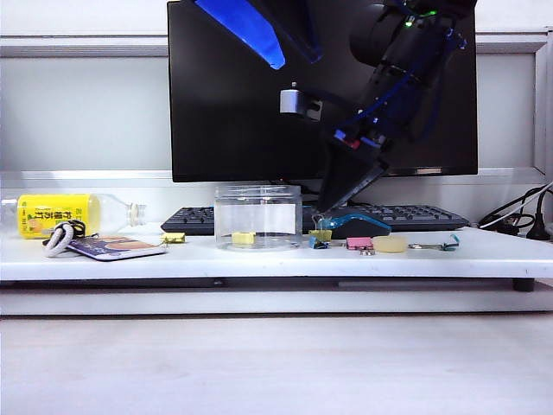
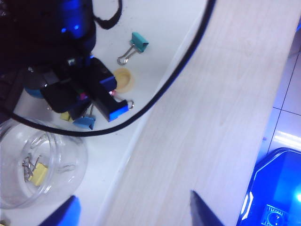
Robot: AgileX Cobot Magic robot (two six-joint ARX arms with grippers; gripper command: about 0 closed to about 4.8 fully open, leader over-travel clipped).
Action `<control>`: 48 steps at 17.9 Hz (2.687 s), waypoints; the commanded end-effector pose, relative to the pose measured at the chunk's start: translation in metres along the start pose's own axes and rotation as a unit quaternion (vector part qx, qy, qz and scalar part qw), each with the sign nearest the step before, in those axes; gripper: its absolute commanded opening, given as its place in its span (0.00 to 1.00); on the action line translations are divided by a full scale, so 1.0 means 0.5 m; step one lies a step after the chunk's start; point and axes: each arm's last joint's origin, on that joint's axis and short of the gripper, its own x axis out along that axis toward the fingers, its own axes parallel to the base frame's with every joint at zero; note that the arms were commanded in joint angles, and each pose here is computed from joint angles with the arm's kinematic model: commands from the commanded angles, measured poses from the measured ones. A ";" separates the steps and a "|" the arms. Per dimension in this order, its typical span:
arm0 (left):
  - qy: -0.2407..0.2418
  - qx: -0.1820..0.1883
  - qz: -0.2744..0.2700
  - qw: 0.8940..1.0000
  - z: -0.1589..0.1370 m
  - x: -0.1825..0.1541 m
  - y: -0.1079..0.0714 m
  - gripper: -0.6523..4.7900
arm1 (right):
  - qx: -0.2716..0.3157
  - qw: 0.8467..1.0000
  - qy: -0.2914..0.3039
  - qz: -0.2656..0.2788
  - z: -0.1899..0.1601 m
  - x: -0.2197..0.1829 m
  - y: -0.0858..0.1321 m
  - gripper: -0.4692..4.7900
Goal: Pick up the clips with the largest number of clips of the same color on the table and place them in a round transparent plastic box.
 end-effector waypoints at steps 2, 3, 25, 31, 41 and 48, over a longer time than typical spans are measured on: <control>-0.007 0.003 0.000 1.000 0.003 -0.002 0.000 0.69 | -0.001 1.000 0.002 -0.001 -0.001 0.014 -0.004 0.42; -0.007 0.004 0.000 1.000 0.003 -0.002 0.000 0.69 | -0.001 1.000 0.005 -0.004 -0.001 0.015 -0.005 0.42; -0.005 0.004 -0.001 1.000 0.002 -0.002 0.000 0.69 | -0.005 0.999 -0.024 -0.033 0.011 0.018 -0.016 0.32; 0.008 -0.003 -0.003 1.000 -0.003 -0.001 -0.001 0.69 | 0.057 0.994 -0.060 -0.076 0.027 0.016 -0.029 0.42; 0.008 -0.005 0.001 1.000 -0.003 -0.001 0.002 0.69 | 0.075 0.992 -0.038 -0.095 0.014 0.057 -0.042 0.42; 0.009 -0.007 0.003 1.000 -0.005 -0.001 0.005 0.69 | 0.078 0.992 -0.029 -0.092 0.006 0.077 -0.045 0.40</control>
